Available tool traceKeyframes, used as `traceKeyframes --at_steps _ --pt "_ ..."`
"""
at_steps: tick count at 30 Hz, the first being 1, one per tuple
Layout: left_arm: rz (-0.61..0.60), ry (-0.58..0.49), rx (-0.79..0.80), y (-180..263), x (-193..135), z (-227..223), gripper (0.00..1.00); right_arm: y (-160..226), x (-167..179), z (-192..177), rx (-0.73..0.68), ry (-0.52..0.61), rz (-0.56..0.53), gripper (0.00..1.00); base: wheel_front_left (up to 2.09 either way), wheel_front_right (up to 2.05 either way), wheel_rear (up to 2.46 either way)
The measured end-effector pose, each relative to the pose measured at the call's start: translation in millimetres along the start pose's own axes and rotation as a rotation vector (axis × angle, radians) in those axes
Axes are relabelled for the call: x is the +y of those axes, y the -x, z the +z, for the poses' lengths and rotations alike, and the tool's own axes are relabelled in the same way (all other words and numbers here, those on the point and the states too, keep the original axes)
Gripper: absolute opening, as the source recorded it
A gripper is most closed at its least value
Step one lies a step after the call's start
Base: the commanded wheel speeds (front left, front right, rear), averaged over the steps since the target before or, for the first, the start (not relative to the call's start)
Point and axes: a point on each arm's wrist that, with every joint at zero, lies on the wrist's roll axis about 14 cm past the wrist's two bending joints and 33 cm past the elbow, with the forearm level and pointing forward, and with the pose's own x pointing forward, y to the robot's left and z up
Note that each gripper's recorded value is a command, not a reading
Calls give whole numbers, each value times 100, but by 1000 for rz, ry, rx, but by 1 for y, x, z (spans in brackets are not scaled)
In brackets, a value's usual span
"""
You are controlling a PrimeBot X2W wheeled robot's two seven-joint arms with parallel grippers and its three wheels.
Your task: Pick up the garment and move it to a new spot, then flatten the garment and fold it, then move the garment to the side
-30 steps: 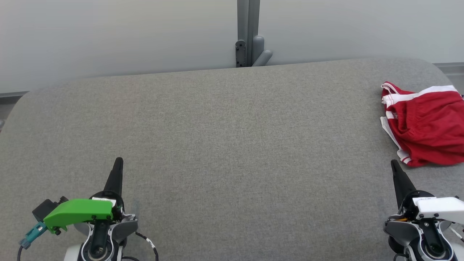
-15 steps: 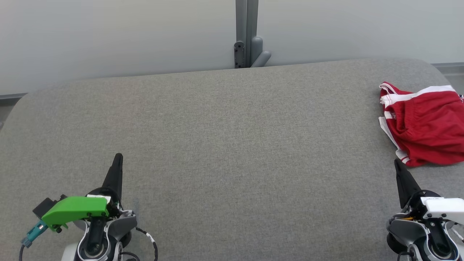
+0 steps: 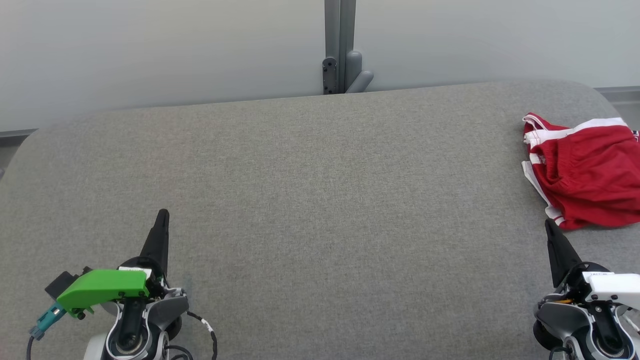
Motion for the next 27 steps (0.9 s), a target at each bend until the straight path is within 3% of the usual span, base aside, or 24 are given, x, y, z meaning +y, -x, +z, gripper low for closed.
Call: traceKeyframes --at_steps 27 --pt "0 0 0 0 0 0 0 0 0 1 -3 -3 0 0 0 0 0"
